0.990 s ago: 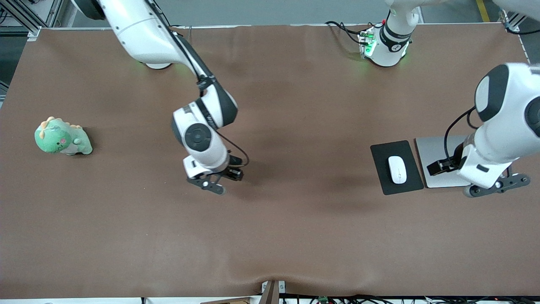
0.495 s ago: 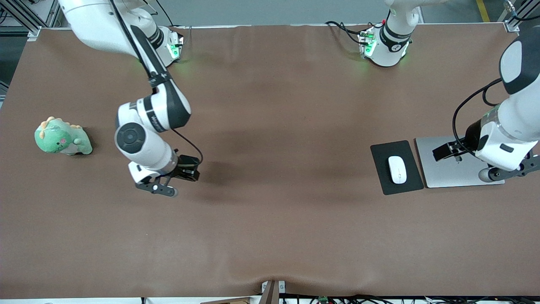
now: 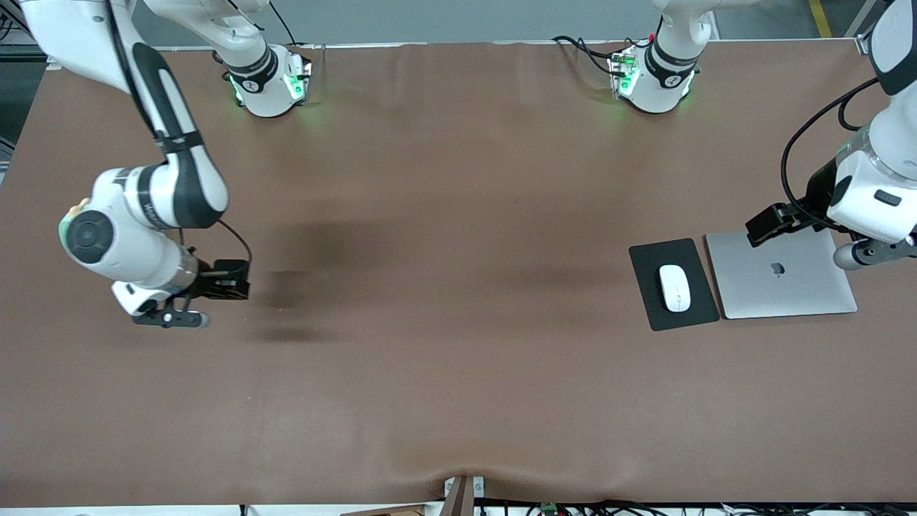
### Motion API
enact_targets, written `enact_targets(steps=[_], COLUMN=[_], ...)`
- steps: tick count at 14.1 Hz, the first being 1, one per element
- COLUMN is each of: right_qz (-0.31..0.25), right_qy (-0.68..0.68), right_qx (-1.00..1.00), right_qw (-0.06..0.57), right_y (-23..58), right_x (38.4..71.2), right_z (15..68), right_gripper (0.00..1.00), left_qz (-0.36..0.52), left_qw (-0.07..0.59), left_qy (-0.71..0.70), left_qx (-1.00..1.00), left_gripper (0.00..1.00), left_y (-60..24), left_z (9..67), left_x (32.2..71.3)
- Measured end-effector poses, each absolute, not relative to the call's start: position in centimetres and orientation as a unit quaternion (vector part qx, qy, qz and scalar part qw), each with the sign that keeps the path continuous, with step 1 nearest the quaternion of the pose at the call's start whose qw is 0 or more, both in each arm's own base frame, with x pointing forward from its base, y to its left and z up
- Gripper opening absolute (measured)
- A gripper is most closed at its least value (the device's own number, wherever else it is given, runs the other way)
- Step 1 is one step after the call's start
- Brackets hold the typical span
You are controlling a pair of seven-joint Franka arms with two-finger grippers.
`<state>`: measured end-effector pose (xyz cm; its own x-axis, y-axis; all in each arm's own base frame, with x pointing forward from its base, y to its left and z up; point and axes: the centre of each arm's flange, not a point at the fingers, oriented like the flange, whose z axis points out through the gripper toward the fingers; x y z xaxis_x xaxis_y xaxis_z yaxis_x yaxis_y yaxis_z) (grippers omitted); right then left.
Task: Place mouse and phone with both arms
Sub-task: 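Carry the phone toward the plush toy while the left gripper withdraws, then lower the black phone beside the green plush and open the right gripper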
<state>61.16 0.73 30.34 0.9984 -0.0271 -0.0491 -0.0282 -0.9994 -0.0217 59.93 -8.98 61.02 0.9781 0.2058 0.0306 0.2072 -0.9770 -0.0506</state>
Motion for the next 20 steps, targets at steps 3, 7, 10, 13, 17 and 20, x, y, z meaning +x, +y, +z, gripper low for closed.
enact_targets(steps=[3,7,10,13,17,20], right_qz=[0.037,0.044,0.050,0.066,0.077,0.078], right_qy=[-0.004,-0.007,-0.010,-0.002,0.005,0.008], right_qx=[-0.999,-0.999,-0.999,-0.998,-0.997,-0.997], right_qw=[0.015,0.011,0.010,0.014,0.010,0.007], right_y=[-5.6,-9.5,-11.8,-13.4,-15.3,-16.2], right_x=[59.9,58.6,57.8,57.1,56.2,55.8], right_z=[29.0,26.9,23.2,20.2,19.0,18.3], right_gripper=[0.80,0.80,0.80,0.80,0.80,0.80], left_qz=[-0.013,-0.012,-0.011,-0.011,-0.009,-0.007], left_qw=[0.027,0.027,0.027,0.028,0.028,0.031], left_qy=[-0.103,-0.103,-0.103,-0.100,-0.086,-0.068], left_qx=[-0.994,-0.994,-0.994,-0.995,-0.996,-0.997], left_gripper=[1.00,1.00,1.00,1.00,1.00,1.00], left_y=[-9.1,-9.1,-9.1,-9.1,-9.0,-9.1], left_z=[61.2,61.1,61.1,61.1,61.0,60.8], left_x=[59.8,59.8,59.8,59.8,59.8,59.6])
